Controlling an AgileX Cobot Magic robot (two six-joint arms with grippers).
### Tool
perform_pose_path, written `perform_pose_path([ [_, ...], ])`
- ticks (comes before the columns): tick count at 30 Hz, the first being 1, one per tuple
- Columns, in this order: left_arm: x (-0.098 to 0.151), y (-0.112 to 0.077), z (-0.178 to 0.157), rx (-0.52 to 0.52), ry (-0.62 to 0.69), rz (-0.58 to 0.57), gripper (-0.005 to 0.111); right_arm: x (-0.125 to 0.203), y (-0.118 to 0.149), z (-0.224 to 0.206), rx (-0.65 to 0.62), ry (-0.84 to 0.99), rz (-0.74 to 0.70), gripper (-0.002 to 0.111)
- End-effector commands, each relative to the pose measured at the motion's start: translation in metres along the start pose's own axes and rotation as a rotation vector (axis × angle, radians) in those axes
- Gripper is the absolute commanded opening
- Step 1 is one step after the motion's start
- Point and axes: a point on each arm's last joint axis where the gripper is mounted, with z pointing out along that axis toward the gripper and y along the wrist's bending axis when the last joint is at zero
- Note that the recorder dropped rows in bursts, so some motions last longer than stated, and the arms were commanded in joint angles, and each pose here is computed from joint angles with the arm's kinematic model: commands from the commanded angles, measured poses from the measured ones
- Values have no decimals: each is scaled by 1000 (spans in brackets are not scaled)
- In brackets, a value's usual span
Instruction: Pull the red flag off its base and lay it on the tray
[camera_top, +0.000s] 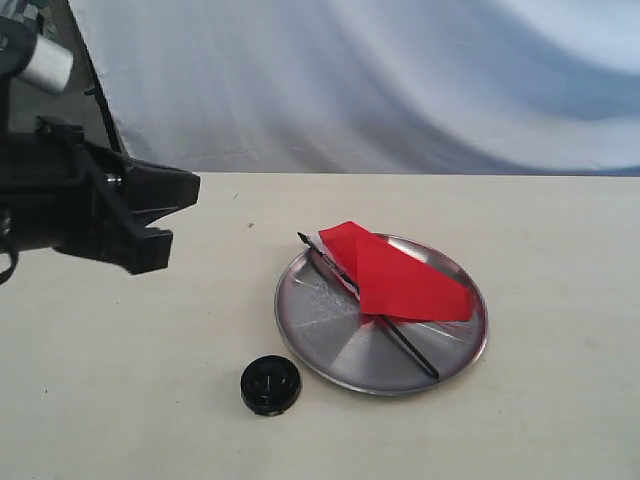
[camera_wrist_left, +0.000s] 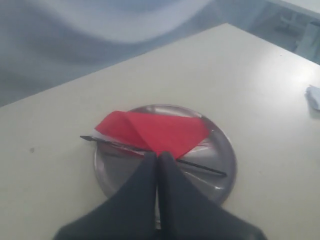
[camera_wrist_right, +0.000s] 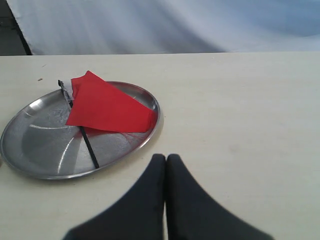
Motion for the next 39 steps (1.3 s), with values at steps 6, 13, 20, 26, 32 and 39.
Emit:
perform_pose_path([
  [6,7,-28,-37,185,-32,9,0,1,0,0,6,-2,-4,0],
  [13,13,-36,-43,260,21,87,0,1,0,0,6,-2,-4,0],
  [20,11,-33,-42,222,7,86,0,1,0,0,6,-2,-4,0],
  [26,11,-32,-42,206,0,90,0,1,0,0,6,-2,-4,0],
  [32,10,-31,-44,195,-9,104,0,1,0,0,6,-2,-4,0],
  [39,32,-39,-68,189,-46,116,0,1,0,0,6,-2,-4,0],
])
